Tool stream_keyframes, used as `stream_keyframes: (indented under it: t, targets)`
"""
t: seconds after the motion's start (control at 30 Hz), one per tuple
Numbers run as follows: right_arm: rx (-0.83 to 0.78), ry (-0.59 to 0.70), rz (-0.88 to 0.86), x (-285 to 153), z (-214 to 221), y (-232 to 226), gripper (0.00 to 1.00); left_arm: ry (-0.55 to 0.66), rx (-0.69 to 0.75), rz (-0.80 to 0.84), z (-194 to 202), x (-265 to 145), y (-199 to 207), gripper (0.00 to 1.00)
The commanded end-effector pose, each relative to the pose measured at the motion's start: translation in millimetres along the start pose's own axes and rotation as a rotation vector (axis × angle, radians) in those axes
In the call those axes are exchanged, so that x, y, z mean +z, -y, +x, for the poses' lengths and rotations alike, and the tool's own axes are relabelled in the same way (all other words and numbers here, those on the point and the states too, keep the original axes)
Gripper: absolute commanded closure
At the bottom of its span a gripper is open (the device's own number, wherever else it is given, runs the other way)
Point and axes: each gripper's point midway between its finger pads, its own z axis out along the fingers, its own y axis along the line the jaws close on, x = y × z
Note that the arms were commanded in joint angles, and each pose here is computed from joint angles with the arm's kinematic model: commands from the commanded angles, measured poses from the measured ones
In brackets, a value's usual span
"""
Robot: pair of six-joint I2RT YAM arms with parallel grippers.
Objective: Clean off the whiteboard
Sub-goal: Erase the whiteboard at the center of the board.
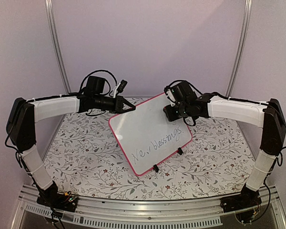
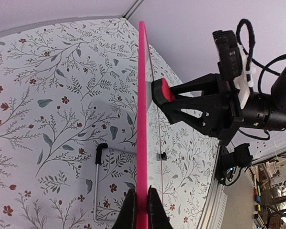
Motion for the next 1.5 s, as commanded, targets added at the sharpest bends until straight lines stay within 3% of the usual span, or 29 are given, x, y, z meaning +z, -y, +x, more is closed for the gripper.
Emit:
stream_keyframes:
  t: [0.0, 0.83, 1.23, 1.47]
  targets:
    - [-0.010, -0.046, -0.014, 9, 23, -5, 1.00, -0.013, 0.047, -0.014, 5, 6, 2, 1.00]
    - [0.009, -0.145, 0.010, -6, 88, 12, 1.00, -0.015, 0.046, -0.011, 6, 6, 3, 1.00]
    - [0.032, 0.004, 0.013, -36, 27, 16, 1.00, -0.013, 0.048, -0.011, 5, 6, 4, 1.00]
    - [0.024, 0.054, 0.044, -30, -5, 21, 1.00, -0.010, 0.049, -0.011, 4, 5, 5, 1.00]
